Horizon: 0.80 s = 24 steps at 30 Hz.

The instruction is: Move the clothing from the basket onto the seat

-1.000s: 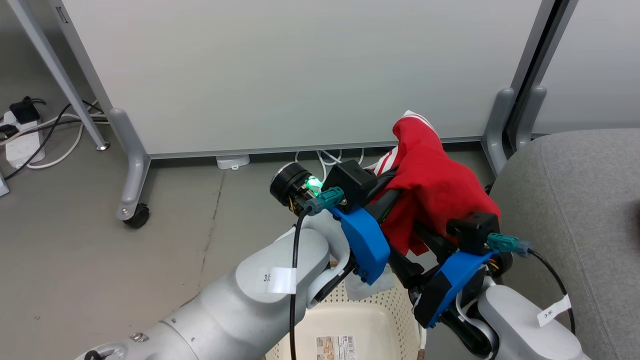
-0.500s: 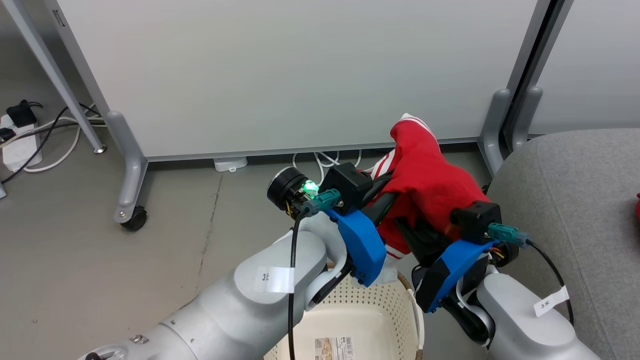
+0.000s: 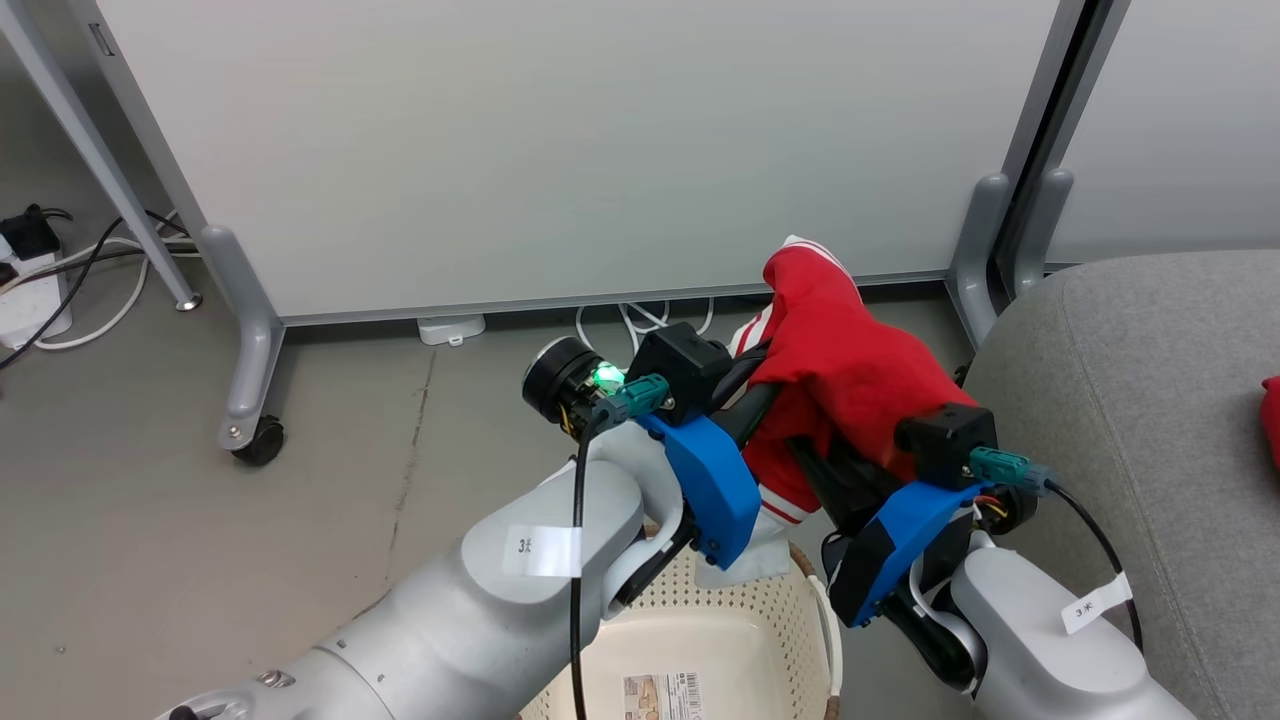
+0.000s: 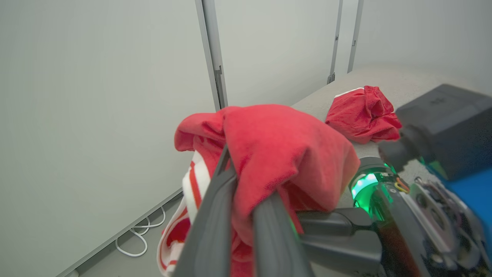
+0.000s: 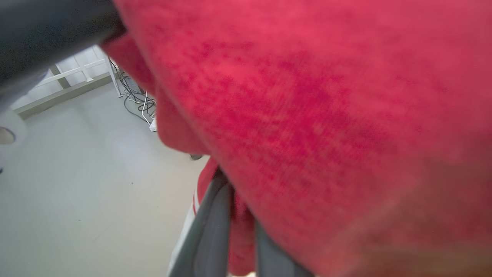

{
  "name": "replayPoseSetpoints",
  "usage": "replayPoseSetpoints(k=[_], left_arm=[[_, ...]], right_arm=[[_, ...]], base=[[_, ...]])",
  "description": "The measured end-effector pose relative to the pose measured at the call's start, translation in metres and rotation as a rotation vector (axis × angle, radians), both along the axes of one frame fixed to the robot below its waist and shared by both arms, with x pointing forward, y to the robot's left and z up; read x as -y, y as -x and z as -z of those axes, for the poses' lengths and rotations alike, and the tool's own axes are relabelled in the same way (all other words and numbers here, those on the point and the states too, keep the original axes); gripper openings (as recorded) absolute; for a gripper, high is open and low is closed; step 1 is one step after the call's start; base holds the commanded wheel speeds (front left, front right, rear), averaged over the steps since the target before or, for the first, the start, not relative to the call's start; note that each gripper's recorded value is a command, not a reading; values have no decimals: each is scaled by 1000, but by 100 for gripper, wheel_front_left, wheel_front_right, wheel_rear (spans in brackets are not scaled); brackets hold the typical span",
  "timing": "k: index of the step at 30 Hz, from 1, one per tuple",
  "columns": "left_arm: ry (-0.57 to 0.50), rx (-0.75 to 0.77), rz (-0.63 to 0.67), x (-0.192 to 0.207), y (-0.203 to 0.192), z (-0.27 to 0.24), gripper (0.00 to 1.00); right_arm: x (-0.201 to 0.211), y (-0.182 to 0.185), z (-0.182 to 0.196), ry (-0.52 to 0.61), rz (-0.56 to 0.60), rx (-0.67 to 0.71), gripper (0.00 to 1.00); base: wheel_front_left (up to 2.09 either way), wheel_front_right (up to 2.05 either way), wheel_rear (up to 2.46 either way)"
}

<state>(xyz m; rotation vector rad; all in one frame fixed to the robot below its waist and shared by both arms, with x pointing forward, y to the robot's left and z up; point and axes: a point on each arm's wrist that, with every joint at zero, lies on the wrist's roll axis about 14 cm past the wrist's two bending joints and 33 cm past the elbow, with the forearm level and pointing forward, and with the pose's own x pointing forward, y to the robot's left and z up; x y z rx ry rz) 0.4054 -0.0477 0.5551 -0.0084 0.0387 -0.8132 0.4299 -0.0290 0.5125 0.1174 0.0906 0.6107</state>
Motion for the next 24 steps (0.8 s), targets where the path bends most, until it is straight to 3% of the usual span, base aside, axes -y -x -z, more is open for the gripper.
replayPoseSetpoints(k=[11, 12, 13, 14, 15, 24], left_arm=[[-4, -9, -6, -1, -1, 4, 0], [-5, -11, -7, -2, -1, 5, 8], [-6, -13, -10, -2, -1, 5, 37], [-7, -14, -13, -2, -1, 6, 74], [-9, -15, -18, -3, -1, 7, 100], [-9, -46, -83, -15, -3, 26, 100]], right_arm=[[2, 0, 0, 9, 3, 2, 0], [2, 0, 0, 12, 3, 2, 0], [2, 0, 0, 15, 3, 4, 0], [2, 0, 0, 16, 3, 6, 0], [2, -1, 0, 18, 4, 7, 0], [12, -5, 1, 39, 22, 25, 0]], base=[[0, 0, 0], [0, 0, 0], [0, 0, 0], [0, 0, 0], [0, 0, 0], [0, 0, 0]])
